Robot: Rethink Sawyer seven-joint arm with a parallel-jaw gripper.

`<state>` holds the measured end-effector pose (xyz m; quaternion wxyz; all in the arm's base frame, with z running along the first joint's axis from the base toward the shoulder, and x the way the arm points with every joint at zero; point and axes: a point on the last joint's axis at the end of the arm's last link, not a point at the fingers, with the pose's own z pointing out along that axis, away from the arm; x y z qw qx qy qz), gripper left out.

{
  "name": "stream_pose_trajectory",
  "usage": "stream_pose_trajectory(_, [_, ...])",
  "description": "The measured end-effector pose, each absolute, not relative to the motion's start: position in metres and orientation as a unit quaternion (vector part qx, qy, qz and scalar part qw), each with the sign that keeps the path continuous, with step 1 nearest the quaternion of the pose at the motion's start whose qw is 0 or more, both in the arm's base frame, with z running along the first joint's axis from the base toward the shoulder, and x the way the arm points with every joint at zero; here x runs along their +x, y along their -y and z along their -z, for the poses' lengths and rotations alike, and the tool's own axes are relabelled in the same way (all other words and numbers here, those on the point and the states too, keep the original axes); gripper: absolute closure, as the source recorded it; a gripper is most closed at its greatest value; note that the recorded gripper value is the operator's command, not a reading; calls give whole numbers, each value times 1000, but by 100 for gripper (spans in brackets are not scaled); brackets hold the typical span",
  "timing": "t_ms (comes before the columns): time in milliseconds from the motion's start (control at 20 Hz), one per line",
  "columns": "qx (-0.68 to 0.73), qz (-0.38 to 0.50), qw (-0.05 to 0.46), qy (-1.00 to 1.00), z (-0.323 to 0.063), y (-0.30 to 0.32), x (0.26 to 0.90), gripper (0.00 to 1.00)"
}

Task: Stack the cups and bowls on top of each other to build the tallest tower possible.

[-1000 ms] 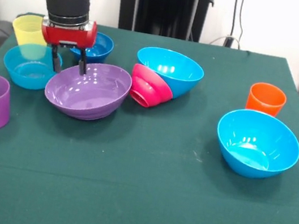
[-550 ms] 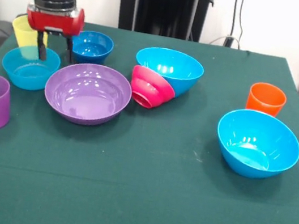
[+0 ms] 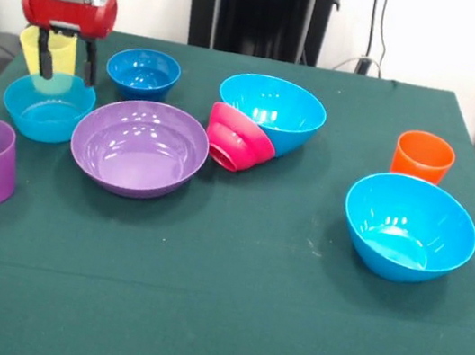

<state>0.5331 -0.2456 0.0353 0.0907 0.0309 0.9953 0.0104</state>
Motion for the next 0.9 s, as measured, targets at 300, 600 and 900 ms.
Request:
stream_pose_trajectory(300, [37,-31,84,-995,-16,237,532,0])
stream_pose_trajectory(600, [33,-41,79,-995,3,232,529,0])
stream_pose_trajectory(900, [32,-45,76,-996,19,236,519,0])
